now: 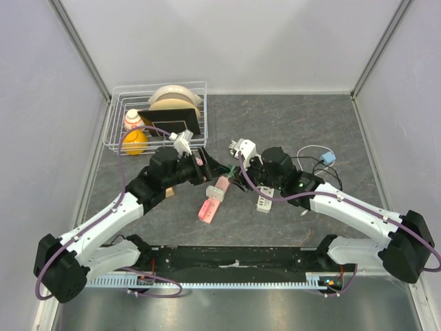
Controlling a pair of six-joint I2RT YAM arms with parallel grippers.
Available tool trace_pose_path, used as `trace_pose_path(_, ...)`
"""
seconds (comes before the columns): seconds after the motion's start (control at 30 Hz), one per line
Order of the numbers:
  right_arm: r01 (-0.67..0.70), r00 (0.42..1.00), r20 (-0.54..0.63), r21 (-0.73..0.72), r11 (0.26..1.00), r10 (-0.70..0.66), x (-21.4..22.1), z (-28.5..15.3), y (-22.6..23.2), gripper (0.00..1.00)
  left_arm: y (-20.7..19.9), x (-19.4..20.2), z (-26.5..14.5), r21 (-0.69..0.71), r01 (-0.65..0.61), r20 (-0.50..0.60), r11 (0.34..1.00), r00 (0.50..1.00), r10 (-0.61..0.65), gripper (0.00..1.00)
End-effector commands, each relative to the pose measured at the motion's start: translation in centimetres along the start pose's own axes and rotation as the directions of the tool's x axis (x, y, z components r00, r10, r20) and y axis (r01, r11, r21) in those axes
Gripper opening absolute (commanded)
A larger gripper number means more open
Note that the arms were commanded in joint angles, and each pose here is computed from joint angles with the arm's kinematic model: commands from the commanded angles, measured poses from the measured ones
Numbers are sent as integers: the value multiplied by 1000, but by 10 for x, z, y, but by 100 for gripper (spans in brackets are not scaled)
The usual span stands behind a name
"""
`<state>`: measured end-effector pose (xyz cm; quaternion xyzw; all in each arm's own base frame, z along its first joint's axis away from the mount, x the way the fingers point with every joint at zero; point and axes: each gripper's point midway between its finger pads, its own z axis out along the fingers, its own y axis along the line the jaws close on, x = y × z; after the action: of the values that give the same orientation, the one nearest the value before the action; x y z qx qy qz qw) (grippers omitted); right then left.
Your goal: Insert the plug
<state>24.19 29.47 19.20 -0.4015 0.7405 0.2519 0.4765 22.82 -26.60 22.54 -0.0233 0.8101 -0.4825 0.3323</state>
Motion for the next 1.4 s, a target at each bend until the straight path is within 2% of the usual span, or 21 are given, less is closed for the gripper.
trace_pose_path(0.0,28,992,120,-24,999,-25,-28,-6,8,15,-34,0,8,113,38,-15,993,999,-37,82)
trace_pose_path(0.13,22,990,140,-45,999,-16,-31,-5,12,15,-33,4,15,108,46,-14,993,999,-45,76)
trace_pose_path(0.17,21,989,147,-52,998,-13,-32,-5,14,15,-32,6,16,107,53,-17,993,999,-52,70)
trace_pose_path(0.4,10,986,169,-84,996,5,-31,-5,20,16,-30,8,18,124,76,-9,989,997,-75,46)
trace_pose_path(0.57,7,985,172,-84,996,8,-29,-3,20,16,-29,16,19,134,85,-38,987,996,-80,42)
trace_pose_path(0.63,0,984,180,-87,996,15,-32,-3,20,18,-28,16,19,135,84,-37,987,996,-80,35)
trace_pose_path(0.7,-17,982,184,-95,995,34,-33,-3,22,21,-28,17,19,140,82,-34,987,996,-78,20)
trace_pose_path(0.73,-24,982,185,-99,995,42,-32,-3,23,24,-28,15,18,144,80,-26,986,997,-77,14)
trace_pose_path(0.77,-20,980,196,-103,994,40,-34,-3,23,36,-29,15,18,156,79,-20,985,997,-76,3)
trace_pose_path(0.83,-69,977,195,-110,992,90,-34,-3,25,46,-30,11,15,161,77,8,984,997,-80,2)
trace_pose_path(0.87,-80,975,200,-111,991,101,-35,-3,25,55,-28,10,14,164,74,22,984,997,-79,2)
trace_pose_path(0.97,-143,963,211,-120,982,166,-38,-7,25,70,-23,4,6,167,78,96,983,991,-95,2)
trace_pose_path(1.0,-167,958,212,-126,978,191,-39,-8,24,73,-23,-4,4,173,77,148,982,984,-103,2)
trace_pose_path(1.13,-333,888,277,-163,929,367,-52,-24,6,85,-20,-18,-13,219,98,268,971,951,-156,2)
trace_pose_path(1.17,-403,836,314,-204,892,450,-65,-30,3,89,-17,-16,-18,232,105,285,967,943,-170,2)
trace_pose_path(1.23,-489,769,323,-260,833,552,-64,-37,-4,91,-20,-24,-25,280,126,329,952,919,-218,2)
trace_pose_path(1.27,-536,689,355,-336,774,632,-81,-45,-3,92,-13,-20,-26,282,141,331,949,914,-234,2)
trace_pose_path(1.37,-579,601,334,-445,683,727,-86,-47,5,93,-19,-22,-34,368,160,347,916,890,-295,2)
